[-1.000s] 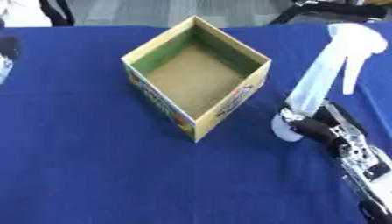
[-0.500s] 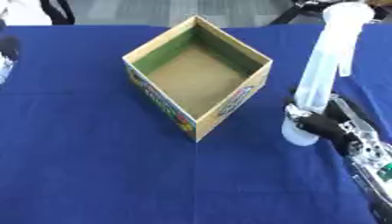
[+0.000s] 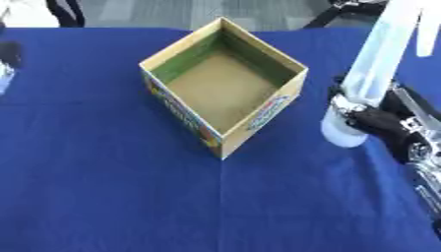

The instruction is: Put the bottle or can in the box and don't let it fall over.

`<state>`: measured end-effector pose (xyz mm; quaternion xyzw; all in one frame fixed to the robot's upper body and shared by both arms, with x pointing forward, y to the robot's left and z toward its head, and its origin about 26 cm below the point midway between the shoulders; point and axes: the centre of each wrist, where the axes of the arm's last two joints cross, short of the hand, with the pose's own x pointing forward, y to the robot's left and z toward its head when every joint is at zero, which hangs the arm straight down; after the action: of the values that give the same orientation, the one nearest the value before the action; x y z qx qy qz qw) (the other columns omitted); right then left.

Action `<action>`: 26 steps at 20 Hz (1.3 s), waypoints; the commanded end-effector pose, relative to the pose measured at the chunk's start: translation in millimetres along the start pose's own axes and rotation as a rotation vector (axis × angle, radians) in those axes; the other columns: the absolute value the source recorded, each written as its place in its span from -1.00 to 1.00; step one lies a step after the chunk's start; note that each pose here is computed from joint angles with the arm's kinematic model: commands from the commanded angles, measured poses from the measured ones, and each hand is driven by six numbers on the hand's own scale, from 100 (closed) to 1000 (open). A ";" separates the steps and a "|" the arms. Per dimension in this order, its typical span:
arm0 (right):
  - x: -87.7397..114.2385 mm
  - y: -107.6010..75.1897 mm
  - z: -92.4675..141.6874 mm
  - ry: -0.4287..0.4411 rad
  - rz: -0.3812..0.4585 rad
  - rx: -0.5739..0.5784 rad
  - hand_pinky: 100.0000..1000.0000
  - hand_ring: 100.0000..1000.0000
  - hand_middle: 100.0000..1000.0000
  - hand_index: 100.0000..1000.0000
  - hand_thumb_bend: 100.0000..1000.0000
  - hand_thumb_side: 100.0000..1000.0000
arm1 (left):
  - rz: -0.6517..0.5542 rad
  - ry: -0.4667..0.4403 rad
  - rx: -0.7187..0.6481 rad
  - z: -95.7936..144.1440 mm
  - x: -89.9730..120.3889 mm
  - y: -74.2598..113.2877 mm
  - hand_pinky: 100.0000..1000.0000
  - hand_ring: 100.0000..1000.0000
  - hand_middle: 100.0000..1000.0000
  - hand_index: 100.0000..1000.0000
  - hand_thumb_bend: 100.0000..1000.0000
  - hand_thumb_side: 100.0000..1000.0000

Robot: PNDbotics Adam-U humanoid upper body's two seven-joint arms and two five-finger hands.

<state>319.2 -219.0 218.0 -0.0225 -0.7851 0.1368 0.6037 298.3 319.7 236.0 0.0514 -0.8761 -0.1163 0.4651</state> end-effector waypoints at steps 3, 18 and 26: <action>39.4 -12.7 -1.2 -0.109 0.019 0.020 1.00 1.00 1.00 0.38 -1.00 -0.58 | -0.006 -0.048 -0.010 -5.6 12.2 0.3 1.00 1.00 1.00 0.85 -0.65 -0.72; 64.9 -30.5 -40.0 -0.183 -0.075 -0.009 1.00 1.00 1.00 0.35 -1.00 -0.50 | 0.054 -0.179 -0.070 -28.3 32.9 -10.8 1.00 1.00 1.00 0.85 -0.67 -0.81; 65.5 -40.2 -58.0 -0.222 -0.040 -0.060 1.00 1.00 1.00 0.34 -1.00 -0.43 | 0.099 -0.267 -0.134 -43.3 48.4 -22.3 1.00 1.00 1.00 0.85 -0.67 -0.81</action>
<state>362.6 -227.2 291.8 0.0045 -0.8403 0.1013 0.5325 310.9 283.8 283.8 -0.0351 -0.9167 -0.1476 0.3698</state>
